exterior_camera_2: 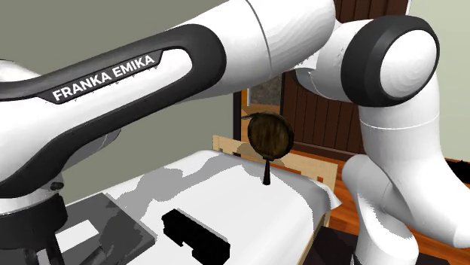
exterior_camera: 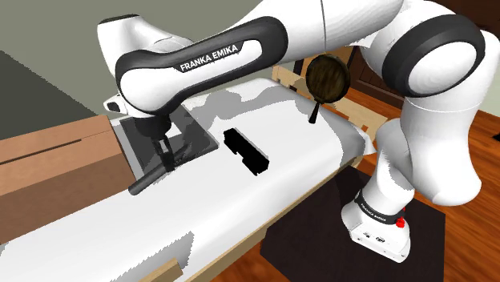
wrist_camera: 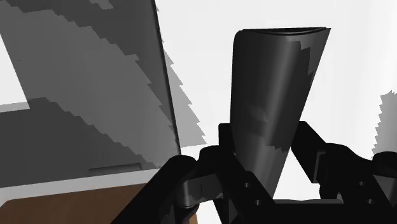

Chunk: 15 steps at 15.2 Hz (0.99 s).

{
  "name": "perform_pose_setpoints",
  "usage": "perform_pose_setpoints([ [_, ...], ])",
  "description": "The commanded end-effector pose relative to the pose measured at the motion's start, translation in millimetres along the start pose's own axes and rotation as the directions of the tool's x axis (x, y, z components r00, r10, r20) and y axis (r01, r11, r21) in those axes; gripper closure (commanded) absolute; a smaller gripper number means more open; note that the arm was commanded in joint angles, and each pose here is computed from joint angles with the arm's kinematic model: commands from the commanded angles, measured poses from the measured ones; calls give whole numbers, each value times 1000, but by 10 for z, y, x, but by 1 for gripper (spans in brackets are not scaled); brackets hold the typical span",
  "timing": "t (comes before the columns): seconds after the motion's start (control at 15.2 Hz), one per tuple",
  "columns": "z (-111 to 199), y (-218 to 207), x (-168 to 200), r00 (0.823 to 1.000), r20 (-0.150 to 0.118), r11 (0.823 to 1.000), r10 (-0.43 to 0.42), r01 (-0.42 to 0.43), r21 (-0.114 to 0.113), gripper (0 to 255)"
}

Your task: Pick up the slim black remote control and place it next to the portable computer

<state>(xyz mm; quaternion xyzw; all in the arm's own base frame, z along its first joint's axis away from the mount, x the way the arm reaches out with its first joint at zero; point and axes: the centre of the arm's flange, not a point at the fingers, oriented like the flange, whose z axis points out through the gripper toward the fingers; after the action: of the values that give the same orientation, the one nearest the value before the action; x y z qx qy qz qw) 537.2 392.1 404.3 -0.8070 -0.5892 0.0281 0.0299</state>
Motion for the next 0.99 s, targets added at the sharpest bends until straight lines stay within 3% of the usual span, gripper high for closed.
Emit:
perform_pose_setpoints([
  [0.0, -9, -103, 250, 1000, 0, 1000, 1, -1, 0, 255],
  [0.26, 6, -351, 810, 1000, 0, 1000, 1, -1, 0, 255],
  [0.92, 532, -308, 816, 1000, 0, 1000, 1, -1, 0, 255],
])
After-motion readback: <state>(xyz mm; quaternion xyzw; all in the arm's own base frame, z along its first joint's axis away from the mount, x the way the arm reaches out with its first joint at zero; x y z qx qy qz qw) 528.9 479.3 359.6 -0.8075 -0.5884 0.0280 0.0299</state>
